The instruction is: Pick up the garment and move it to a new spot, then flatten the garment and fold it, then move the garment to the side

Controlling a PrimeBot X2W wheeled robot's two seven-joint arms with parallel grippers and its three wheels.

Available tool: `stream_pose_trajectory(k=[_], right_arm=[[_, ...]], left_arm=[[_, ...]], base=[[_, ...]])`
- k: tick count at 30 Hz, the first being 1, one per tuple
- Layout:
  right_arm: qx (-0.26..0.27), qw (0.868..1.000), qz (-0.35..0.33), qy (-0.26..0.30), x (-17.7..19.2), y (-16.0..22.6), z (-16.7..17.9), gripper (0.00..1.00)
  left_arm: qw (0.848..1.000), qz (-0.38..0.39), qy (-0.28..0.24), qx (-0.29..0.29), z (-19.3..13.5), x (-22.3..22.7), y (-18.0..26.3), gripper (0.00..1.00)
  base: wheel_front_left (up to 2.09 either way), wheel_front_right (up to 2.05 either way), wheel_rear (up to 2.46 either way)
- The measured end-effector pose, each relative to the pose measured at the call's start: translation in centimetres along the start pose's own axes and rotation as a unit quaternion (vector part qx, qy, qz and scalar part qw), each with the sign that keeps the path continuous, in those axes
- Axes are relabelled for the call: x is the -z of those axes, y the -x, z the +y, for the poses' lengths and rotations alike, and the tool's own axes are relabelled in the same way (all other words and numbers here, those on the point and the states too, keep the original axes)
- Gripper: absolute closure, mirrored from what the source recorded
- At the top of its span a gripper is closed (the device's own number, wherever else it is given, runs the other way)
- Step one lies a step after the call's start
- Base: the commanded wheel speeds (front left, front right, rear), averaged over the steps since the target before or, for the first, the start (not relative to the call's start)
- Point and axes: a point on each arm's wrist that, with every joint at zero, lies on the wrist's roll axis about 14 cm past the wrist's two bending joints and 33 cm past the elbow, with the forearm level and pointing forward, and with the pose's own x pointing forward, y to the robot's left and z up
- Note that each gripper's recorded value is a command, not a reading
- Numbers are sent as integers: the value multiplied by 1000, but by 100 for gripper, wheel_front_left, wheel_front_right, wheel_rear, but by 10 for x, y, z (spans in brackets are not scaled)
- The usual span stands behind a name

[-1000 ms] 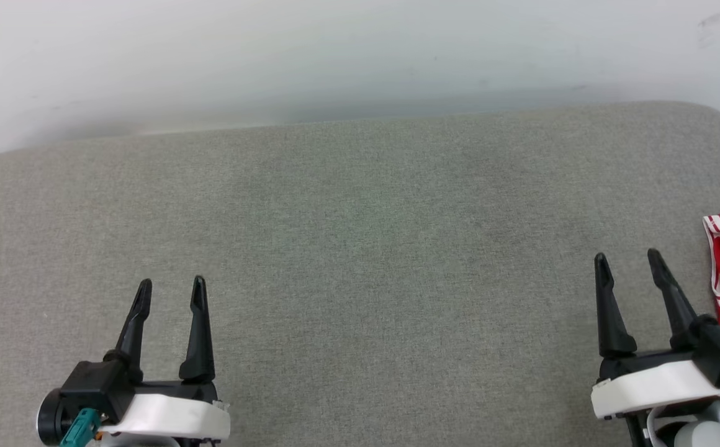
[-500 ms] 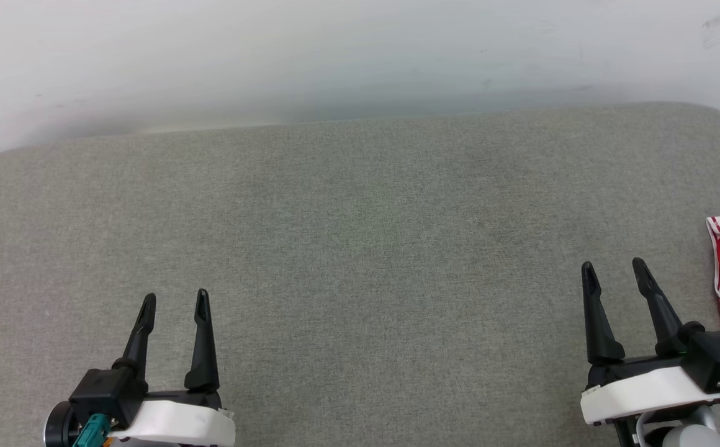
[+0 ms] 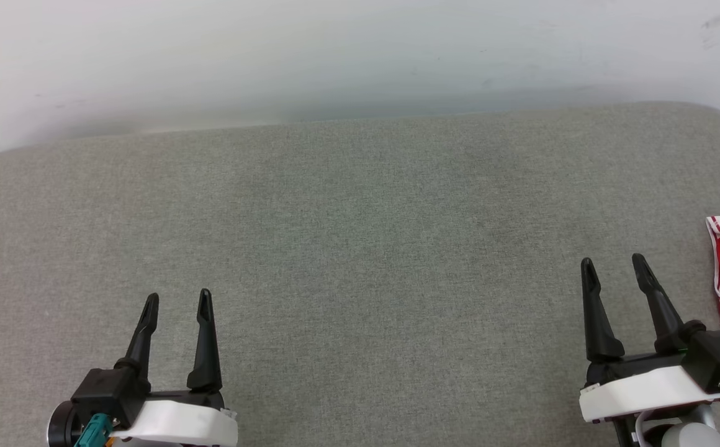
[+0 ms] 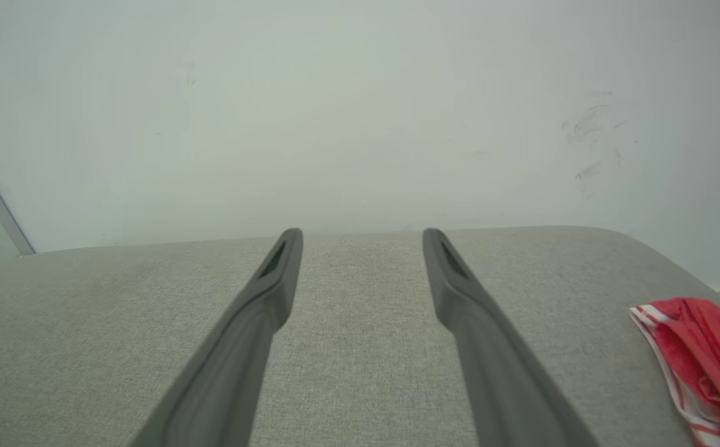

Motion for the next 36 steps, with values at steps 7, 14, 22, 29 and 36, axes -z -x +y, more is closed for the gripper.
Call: stream_pose_trajectory(k=[7, 14, 22, 29, 36], right_arm=[[4, 1000, 16, -1, 9, 5, -2, 100], [21, 998, 33, -56, 19, 11, -6, 100], [41, 990, 40, -131, 23, 12, -12, 100], [55, 979, 45, -189, 26, 12, -16, 100], [66, 967, 48, -242, 28, 12, -19, 100]], left_arm=[[1000, 15, 5, -1, 1, 9, 4, 100], [998, 37, 56, -18, 7, 19, 8, 100], [990, 52, 129, -36, 12, 26, 9, 100], [980, 57, 185, -46, 15, 28, 6, 100], [968, 67, 236, -58, 19, 33, 7, 100]], base=[[0, 0, 0], [0, 0, 0], [0, 0, 0], [0, 0, 0], [0, 0, 0]])
